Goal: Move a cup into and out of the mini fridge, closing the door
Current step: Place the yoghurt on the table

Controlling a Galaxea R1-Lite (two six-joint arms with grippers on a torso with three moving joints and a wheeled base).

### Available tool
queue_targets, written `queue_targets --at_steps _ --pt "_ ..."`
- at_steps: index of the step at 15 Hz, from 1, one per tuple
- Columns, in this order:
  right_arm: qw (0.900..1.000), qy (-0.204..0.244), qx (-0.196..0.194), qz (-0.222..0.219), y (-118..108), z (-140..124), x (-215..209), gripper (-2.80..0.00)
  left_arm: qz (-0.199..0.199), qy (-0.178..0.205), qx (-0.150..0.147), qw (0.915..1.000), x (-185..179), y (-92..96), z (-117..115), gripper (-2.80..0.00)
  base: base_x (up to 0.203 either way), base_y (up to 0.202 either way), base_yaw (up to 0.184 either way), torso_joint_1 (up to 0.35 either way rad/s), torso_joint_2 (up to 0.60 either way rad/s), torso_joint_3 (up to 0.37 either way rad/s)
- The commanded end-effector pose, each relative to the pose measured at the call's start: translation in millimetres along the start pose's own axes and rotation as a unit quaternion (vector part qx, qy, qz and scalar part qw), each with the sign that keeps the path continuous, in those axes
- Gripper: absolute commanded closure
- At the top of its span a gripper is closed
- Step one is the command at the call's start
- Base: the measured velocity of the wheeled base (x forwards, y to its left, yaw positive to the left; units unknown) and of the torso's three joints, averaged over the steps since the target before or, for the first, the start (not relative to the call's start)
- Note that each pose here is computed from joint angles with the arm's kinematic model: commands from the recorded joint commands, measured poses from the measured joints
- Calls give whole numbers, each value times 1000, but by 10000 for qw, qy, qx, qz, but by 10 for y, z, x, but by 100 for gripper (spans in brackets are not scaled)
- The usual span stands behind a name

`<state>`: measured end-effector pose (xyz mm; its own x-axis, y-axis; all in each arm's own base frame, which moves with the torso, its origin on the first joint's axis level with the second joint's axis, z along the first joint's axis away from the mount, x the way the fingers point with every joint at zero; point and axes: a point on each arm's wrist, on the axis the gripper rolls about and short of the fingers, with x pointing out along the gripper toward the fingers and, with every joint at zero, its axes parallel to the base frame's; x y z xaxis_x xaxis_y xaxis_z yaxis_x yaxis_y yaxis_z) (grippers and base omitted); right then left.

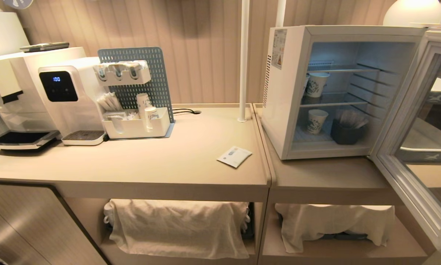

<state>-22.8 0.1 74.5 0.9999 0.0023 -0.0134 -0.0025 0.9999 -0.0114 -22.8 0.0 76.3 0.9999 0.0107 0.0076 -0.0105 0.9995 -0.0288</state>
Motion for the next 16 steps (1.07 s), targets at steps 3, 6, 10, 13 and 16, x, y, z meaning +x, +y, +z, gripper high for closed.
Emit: queue_targets --at_steps 3,6,10,13,16 --pt "10000 10 4 4 0 0 1 0 8 15 -2 10000 2 0 -4 0 0 0 0 0 0 0" --pt "10000 10 4 4 0 0 1 0 8 15 -2 10000 2 0 -4 0 0 0 0 0 0 0" --pt "10000 10 4 4 0 0 1 0 8 15 -2 10000 2 0 -4 0 0 0 0 0 0 0" --pt "10000 10 4 4 0 0 1 0 8 15 -2 10000 2 0 -4 0 0 0 0 0 0 0" --pt "10000 10 4 4 0 0 1 0 8 15 -2 10000 2 0 -4 0 0 0 0 0 0 0"
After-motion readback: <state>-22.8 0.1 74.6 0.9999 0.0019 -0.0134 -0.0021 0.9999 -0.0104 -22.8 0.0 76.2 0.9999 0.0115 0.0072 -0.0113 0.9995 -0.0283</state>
